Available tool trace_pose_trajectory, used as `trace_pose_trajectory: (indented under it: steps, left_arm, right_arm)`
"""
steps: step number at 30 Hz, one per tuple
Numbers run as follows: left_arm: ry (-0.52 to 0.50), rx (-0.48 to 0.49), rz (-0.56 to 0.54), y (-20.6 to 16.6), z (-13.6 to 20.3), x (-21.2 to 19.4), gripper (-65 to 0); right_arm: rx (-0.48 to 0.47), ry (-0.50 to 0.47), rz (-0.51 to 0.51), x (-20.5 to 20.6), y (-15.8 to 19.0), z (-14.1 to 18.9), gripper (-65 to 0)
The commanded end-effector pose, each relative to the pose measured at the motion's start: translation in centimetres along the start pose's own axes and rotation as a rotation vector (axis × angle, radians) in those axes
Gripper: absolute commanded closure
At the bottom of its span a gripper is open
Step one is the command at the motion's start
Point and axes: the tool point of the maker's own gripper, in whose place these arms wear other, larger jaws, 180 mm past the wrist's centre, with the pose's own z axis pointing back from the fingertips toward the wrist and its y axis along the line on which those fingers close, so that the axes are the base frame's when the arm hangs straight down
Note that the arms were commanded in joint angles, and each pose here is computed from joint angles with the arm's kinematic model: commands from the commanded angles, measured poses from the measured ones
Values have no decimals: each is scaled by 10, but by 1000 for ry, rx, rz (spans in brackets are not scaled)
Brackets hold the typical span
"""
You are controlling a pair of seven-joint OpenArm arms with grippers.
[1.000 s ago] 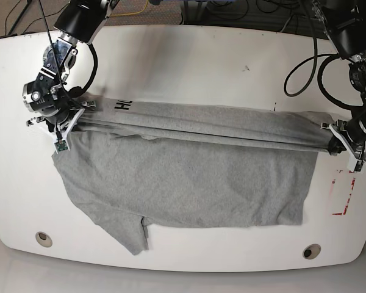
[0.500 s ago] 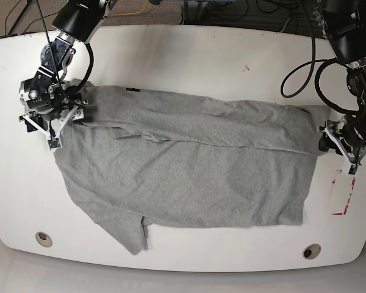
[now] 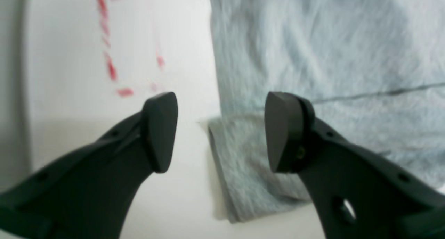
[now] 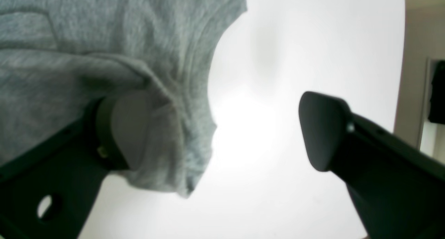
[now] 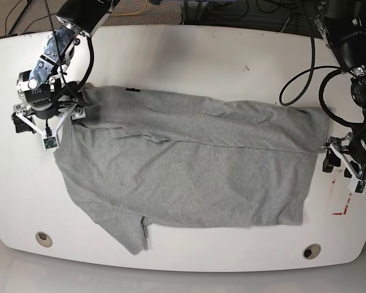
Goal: Layout the t-shirt on the table in an organized manner, then fold the t-shirt properly
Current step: 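Drag the held edge toward the robot and open both grippers, then grasp the shoulder corners with both grippers and pull them toward the robot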
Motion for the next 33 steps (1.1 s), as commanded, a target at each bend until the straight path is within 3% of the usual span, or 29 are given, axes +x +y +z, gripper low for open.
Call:
trace_pose_trajectory:
  steps: [1,11,21,26,33]
  left_arm:
    - [-42,30,-41,9,12,14,-367]
    - [22,22,-51,4,15,-16,-367]
    - [39,75,34,22,29,-44,-367]
    - [49,98,60,30,33,-52,-367]
    - [71,102,82,33,34,-64,-367]
  right_arm:
    - [-12,-24,3,4,-3,4,-648]
    - [38,35,-75,-25,16,-3,-648]
    - [103,101,-180,-60,24,-31,-645]
    - [162,95,-249,-70,32,-42,-582]
    - [216,110,-286,-81,35,-52,-430]
